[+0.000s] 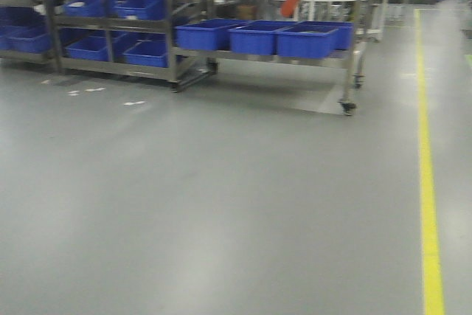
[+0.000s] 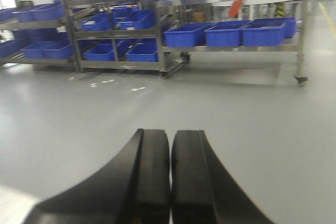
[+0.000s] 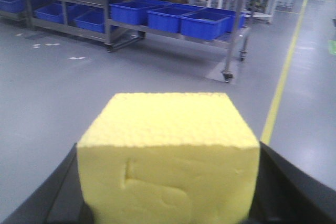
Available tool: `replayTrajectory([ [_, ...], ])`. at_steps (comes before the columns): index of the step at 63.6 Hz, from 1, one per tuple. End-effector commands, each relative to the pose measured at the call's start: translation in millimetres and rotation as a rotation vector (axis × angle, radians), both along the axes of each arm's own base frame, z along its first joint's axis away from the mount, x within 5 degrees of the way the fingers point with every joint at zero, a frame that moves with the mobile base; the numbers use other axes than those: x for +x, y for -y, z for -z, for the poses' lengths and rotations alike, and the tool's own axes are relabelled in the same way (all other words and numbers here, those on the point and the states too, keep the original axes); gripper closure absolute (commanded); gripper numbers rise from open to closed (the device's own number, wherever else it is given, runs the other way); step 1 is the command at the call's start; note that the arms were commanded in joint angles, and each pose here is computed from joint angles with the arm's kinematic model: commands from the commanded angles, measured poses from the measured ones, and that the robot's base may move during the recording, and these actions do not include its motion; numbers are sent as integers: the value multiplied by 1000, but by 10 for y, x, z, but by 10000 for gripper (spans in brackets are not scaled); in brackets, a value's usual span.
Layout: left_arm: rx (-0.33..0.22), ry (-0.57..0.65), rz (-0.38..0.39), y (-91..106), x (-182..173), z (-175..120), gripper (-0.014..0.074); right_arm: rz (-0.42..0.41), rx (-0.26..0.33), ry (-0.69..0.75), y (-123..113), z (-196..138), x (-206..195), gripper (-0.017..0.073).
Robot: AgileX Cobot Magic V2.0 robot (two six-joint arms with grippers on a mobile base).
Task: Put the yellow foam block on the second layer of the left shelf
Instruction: 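Turn the base and drive along the aisle holding the cube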
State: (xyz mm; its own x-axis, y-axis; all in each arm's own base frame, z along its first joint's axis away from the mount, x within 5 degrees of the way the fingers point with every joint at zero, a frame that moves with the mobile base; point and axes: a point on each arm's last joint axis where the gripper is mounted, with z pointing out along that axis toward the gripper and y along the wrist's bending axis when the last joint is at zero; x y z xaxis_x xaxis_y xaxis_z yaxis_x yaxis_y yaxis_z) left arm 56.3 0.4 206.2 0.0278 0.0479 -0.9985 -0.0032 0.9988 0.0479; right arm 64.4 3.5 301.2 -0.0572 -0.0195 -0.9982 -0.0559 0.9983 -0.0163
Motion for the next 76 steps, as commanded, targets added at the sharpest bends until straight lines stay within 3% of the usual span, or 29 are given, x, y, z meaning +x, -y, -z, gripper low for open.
replayTrajectory([
  [1,-10,77,12,10,-10,0,457,7,-7,118,5,-171,-6,110],
  [76,-10,77,12,10,-10,0,457,7,-7,118,5,-171,-6,110],
])
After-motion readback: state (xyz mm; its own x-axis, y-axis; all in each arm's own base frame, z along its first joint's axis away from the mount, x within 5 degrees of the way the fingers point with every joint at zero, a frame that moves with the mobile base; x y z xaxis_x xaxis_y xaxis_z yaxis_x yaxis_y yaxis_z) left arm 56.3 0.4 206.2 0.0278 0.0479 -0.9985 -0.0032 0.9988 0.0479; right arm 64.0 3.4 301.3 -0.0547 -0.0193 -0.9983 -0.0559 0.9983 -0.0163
